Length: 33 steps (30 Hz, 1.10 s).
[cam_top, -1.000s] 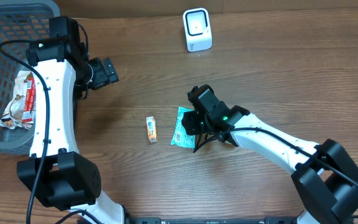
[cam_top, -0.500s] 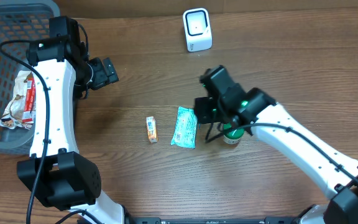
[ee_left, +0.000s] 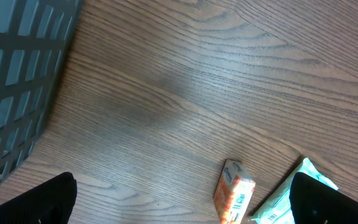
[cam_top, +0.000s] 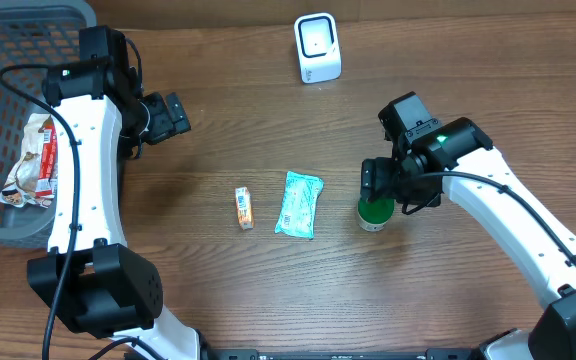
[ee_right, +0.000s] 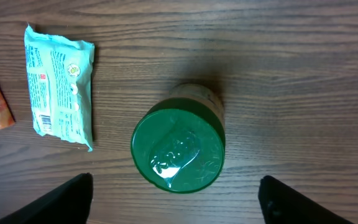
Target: Scan the item barcode
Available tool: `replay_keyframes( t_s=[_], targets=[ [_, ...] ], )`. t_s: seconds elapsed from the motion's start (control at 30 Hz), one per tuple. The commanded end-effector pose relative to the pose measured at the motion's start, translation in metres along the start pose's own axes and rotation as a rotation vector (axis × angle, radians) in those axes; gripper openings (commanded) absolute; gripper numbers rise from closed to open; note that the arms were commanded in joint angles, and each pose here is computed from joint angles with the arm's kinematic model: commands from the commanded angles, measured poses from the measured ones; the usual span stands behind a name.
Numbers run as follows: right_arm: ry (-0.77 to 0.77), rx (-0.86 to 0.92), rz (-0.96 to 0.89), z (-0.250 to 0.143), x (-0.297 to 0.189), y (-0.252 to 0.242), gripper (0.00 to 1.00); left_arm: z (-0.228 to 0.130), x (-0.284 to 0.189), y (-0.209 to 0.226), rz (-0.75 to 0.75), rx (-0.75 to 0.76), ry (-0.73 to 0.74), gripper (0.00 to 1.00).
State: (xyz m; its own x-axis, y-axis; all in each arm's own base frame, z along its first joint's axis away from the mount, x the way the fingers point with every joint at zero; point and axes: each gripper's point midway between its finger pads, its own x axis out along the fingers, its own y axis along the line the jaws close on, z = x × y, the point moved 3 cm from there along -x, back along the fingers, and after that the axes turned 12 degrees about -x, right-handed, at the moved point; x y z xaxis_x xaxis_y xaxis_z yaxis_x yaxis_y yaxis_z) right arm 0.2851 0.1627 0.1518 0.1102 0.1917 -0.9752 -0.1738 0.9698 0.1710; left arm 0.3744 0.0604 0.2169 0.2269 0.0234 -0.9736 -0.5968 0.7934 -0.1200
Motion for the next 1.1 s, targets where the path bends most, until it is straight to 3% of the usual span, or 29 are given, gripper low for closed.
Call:
replay_keyframes(
  t_s=[0.0,0.33,1.07],
  targets=[
    [-0.046,0.032,-0.035,0.001,-0.01,0.002,0.91,0.003,-0.017,-0.001,-0.022,0.016,-0.048,1.0],
    [-0.086,0.019,-0.165,-0.003,-0.001,0.016,0.91,0.003,-0.017,-0.001,-0.022,0.016,-0.048,1.0],
    [0.017,0.028,-0.195,-0.015,0.031,0.016,0.92,0.003,-0.017,-0.001,-0.022,0.016,-0.049,1.0]
  ],
)
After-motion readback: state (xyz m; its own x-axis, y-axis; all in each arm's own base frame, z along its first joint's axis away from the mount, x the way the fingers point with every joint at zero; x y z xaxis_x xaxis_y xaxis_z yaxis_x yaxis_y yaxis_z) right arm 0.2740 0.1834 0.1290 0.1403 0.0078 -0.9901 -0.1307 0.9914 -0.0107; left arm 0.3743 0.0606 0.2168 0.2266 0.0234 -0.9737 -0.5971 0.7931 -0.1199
